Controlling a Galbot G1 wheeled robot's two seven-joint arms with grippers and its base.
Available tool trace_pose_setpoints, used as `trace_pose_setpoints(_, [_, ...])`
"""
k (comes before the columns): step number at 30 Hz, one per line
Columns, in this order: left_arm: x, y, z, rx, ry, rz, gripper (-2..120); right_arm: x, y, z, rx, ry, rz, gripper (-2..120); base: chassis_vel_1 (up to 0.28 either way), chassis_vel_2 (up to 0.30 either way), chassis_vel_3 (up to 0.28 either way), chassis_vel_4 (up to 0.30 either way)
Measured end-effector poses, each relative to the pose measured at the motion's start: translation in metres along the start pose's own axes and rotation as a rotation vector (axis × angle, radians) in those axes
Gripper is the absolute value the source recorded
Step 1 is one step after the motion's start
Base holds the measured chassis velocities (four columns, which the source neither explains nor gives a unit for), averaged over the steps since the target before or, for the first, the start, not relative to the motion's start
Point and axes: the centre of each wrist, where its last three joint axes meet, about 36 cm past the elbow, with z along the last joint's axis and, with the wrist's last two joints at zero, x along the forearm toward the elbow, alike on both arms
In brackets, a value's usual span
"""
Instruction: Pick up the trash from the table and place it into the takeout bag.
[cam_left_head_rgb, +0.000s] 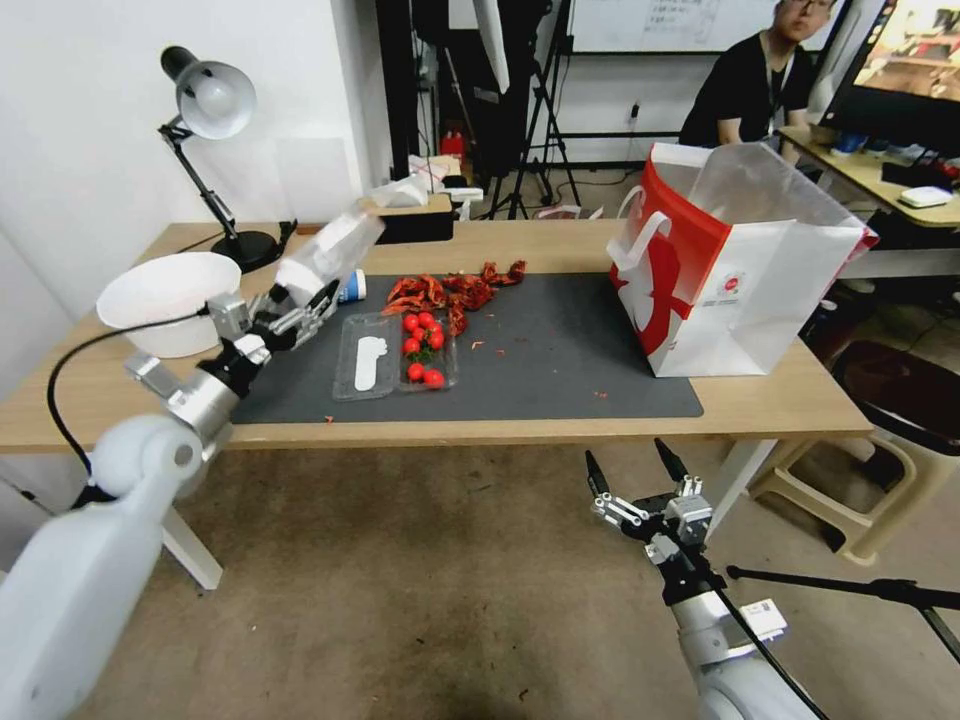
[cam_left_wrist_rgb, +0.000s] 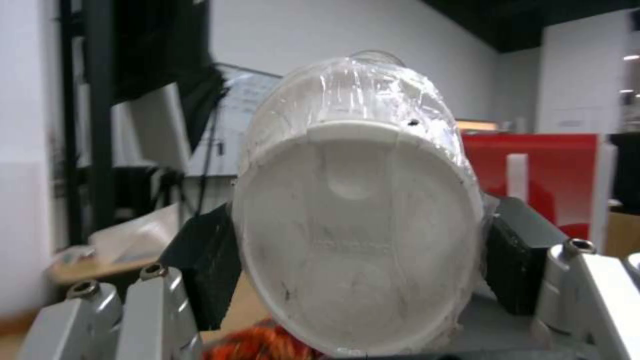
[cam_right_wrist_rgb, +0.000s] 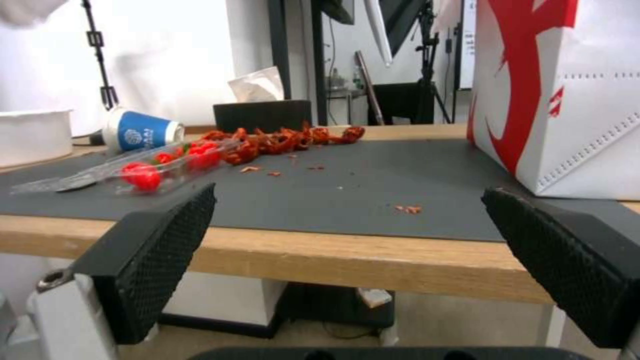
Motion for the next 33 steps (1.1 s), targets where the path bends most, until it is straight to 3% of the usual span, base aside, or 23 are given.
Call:
trace_pose_setpoints(7, [-0.056,0.020,-0.023,0.007,-0.019,0.143,70,0.007,0.002,0.000,0.007,-0.003,0.009,100,0.000,0.000,0.000,0.000])
trace_pose_setpoints(8, [-0.056,0.020,-0.023,0.007,-0.019,0.143,70,0.007,0.002,0.000,0.007,-0.003,0.009,100,0.000,0.000,0.000,0.000])
trace_pose_setpoints(11, [-0.089,0.024,-0.027,0.006,-0.013,0.227,70,0.008,0.003,0.001,0.011,-0.003,0.012,100,0.000,0.000,0.000,0.000])
trace_pose_setpoints(16, [-0.133,0.023,-0.026,0.021,-0.014,0.281,70,0.010,0.003,0.002,0.020,0.000,0.015,100,0.000,0.000,0.000,0.000])
trace_pose_setpoints(20, [-0.201,0.013,-0.032,0.009,-0.017,0.362,70,0.013,0.003,-0.001,0.030,-0.004,0.020,100,0.000,0.000,0.000,0.000])
trace_pose_setpoints(22, [-0.210,0.011,-0.032,0.009,-0.015,0.375,70,0.014,0.004,-0.001,0.031,-0.004,0.020,100,0.000,0.000,0.000,0.000])
trace_pose_setpoints(24, [-0.244,-0.001,-0.031,0.011,-0.006,0.417,70,0.016,0.007,-0.001,0.034,-0.006,0.021,100,0.000,0.000,0.000,0.000])
trace_pose_setpoints(33, [-0.326,-0.026,-0.038,0.002,-0.003,0.467,70,0.025,0.017,0.002,0.023,-0.012,0.025,100,0.000,0.000,0.000,0.000])
